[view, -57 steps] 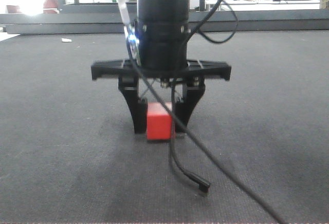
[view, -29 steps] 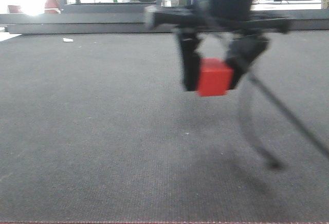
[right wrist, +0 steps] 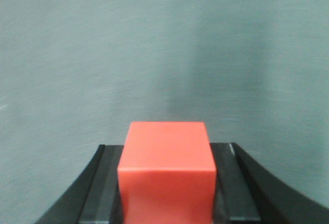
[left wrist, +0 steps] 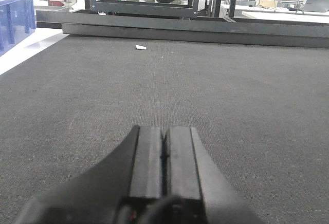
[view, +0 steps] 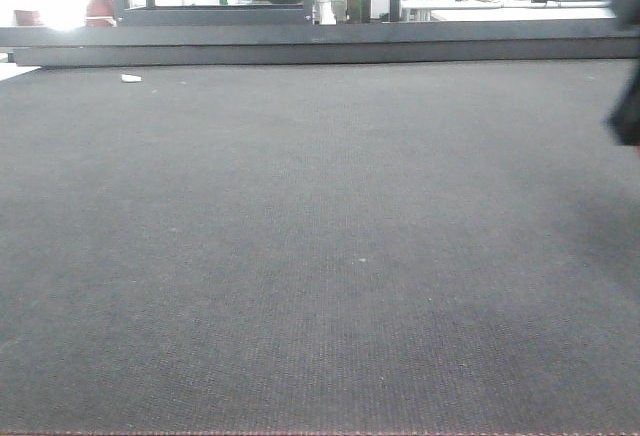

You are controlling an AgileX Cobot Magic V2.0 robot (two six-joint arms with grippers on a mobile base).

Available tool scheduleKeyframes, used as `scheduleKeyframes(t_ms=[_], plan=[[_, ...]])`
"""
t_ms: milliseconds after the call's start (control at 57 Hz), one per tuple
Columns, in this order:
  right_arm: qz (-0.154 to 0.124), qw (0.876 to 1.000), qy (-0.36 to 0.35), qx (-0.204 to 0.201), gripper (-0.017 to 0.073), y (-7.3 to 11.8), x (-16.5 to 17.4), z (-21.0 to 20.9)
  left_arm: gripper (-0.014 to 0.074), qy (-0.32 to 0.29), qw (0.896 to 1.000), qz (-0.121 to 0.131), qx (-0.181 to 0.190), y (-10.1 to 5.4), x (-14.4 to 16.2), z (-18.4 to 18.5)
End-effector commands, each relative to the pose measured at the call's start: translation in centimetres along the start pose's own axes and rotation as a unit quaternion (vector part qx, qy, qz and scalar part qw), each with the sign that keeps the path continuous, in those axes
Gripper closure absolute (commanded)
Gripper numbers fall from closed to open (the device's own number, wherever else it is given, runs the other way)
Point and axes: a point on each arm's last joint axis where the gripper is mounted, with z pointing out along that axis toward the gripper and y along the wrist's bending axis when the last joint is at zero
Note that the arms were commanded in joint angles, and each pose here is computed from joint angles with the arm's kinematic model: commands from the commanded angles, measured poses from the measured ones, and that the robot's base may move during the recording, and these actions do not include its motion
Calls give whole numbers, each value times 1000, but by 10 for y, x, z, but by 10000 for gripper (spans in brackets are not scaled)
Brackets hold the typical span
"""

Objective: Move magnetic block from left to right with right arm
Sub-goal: 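Lift the red cube with the right gripper and raise it away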

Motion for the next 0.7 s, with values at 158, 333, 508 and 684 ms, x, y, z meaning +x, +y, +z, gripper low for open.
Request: scheduleKeyframes(t_ms=[158, 333, 508, 684], plan=[[3, 981, -191, 28, 313, -21, 11, -33, 720, -43, 999, -5, 2, 0, -5, -1], [-1, 959, -283, 29, 313, -24, 34, -45, 720, -43, 999, -5, 2, 0, -5, -1], [-4, 924, -381, 27, 313, -27, 61, -60, 720, -43, 999, -5, 2, 0, -5, -1], [-9, 903, -429, 19, 313, -26, 81, -79, 720, -43, 999, -5, 2, 0, -5, -1]])
